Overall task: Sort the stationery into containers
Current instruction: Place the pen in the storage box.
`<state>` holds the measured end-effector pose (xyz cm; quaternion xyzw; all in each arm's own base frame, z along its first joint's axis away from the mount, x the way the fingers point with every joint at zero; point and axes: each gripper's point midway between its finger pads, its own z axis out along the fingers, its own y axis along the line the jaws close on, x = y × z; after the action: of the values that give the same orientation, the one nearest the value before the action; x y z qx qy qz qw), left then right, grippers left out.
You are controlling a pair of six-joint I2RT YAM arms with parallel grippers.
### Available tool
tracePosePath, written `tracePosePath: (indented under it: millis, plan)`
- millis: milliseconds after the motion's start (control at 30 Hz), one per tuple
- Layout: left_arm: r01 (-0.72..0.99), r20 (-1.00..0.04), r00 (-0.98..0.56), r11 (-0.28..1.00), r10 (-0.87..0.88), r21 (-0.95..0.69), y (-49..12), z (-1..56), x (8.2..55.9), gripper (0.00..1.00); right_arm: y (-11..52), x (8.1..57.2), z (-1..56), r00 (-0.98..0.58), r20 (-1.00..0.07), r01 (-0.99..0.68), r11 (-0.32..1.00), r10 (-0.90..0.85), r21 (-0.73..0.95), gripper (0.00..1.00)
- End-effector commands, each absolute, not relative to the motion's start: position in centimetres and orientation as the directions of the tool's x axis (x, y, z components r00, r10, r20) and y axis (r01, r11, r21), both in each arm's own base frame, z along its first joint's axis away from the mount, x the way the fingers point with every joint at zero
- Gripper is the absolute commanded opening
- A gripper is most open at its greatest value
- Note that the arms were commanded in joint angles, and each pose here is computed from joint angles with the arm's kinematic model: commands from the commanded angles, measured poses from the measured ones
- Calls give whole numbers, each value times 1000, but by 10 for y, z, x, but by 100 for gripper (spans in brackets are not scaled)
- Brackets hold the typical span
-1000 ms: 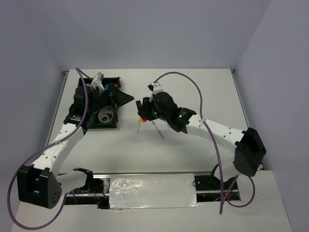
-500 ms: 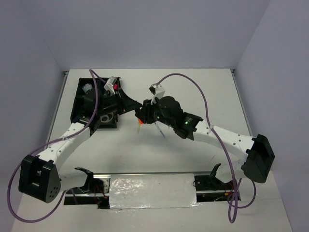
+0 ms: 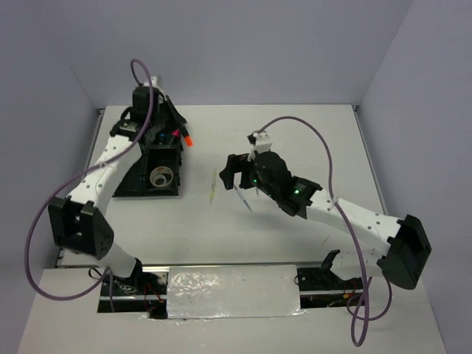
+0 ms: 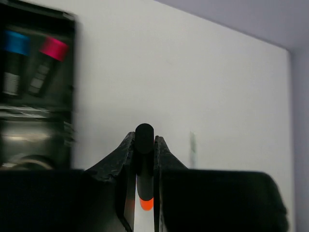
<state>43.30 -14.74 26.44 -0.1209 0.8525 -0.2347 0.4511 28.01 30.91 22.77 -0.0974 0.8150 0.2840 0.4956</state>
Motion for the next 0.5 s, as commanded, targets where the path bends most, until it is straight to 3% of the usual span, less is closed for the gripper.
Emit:
tracePosePath:
  millis: [0,200,300,467]
  plan:
    - [-310,-726,-570,919,-386,-245,-46,222,468,0,263,284,243,-439,-873,-340,860,212,380,99]
    - [-381,-751,-595,923,-286,-49,5,200,557,2,226,270,234,-448,-877,-317,886,175,339,99]
    - [-365,-723,-627,929,-290,-56,5,179,582,5,213,266,229,-446,-880,-304,896,166,323,99]
    - [-338,-723,-615,934,-314,-118,-2,164,584,30,197,263,219,-439,-881,-295,898,176,326,100]
